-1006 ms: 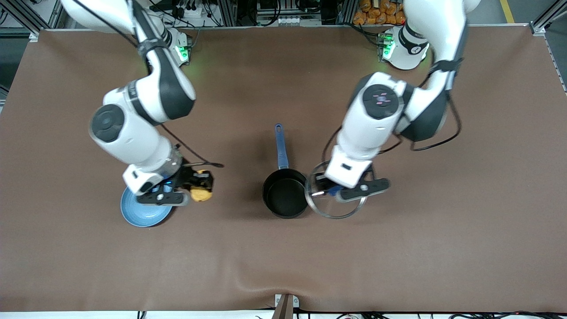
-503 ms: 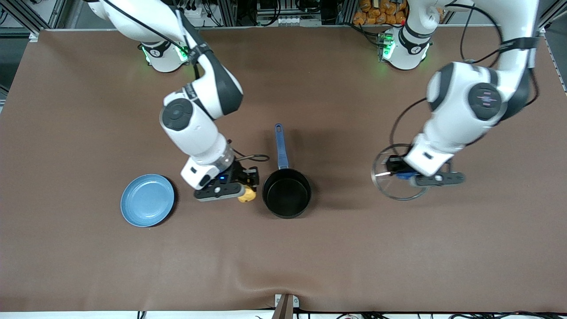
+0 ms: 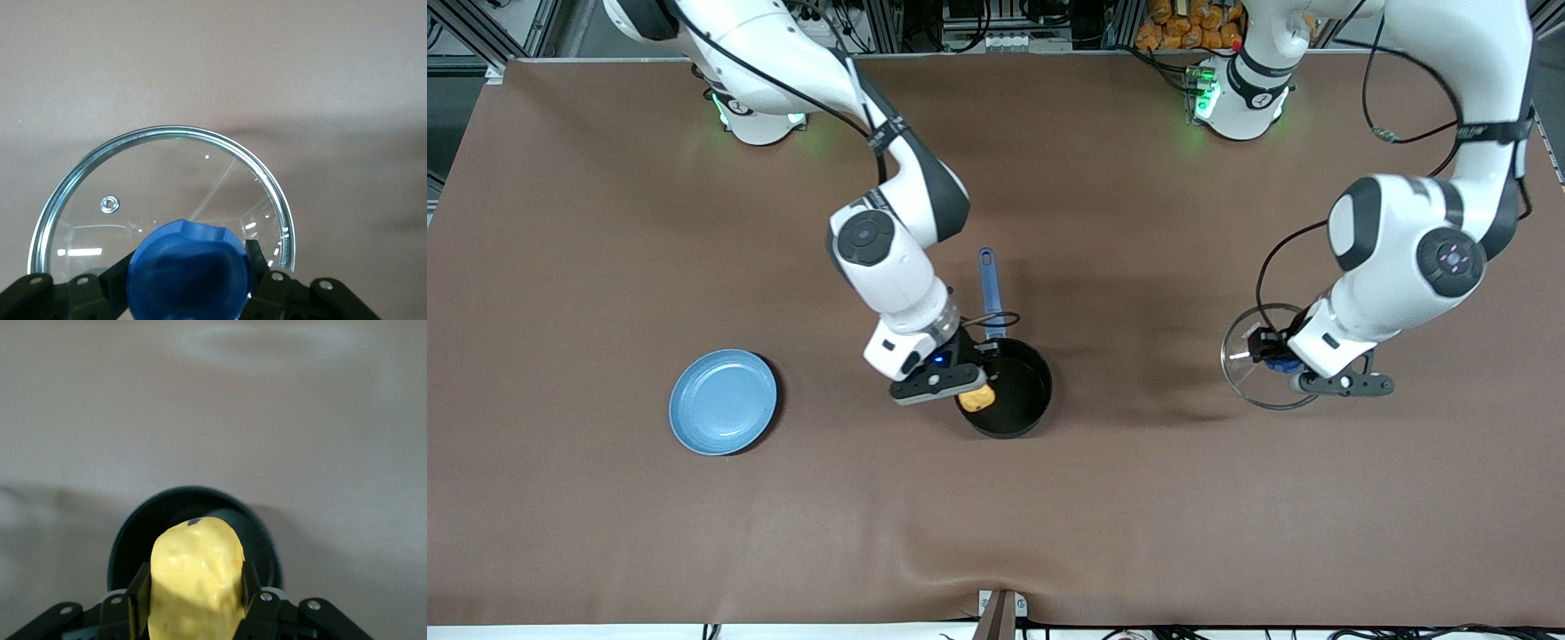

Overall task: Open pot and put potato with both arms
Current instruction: 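Lower the potato into the pan while the left gripper sets the lid down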

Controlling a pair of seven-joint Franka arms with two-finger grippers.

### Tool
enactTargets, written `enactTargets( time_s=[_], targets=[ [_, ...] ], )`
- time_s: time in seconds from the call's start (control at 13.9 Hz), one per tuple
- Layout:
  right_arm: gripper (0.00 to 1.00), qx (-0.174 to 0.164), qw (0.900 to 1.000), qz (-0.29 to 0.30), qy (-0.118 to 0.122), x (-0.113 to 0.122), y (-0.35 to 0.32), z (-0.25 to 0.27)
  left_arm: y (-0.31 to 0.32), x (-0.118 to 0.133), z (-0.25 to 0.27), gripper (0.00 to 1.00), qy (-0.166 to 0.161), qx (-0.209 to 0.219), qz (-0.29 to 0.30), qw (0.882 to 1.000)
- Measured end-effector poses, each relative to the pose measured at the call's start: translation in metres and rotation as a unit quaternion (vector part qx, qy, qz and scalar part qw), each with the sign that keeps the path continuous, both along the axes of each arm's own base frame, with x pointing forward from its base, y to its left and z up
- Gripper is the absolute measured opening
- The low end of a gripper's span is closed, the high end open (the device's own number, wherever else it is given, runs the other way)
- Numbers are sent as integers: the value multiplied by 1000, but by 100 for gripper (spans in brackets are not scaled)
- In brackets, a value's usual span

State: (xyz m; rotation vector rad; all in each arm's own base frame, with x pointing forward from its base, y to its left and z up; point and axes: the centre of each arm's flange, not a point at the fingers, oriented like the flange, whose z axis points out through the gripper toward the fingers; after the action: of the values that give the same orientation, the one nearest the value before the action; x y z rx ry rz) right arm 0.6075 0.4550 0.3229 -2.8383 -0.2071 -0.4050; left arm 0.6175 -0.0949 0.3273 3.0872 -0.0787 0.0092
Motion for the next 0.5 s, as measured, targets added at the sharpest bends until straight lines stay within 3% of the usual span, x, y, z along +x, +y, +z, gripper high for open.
enactTargets(
  time_s=[0.5],
  targets=[
    [56, -8, 1000, 21, -7, -20, 30, -67, 12, 10, -74, 60, -7, 10, -15, 1000]
  ],
)
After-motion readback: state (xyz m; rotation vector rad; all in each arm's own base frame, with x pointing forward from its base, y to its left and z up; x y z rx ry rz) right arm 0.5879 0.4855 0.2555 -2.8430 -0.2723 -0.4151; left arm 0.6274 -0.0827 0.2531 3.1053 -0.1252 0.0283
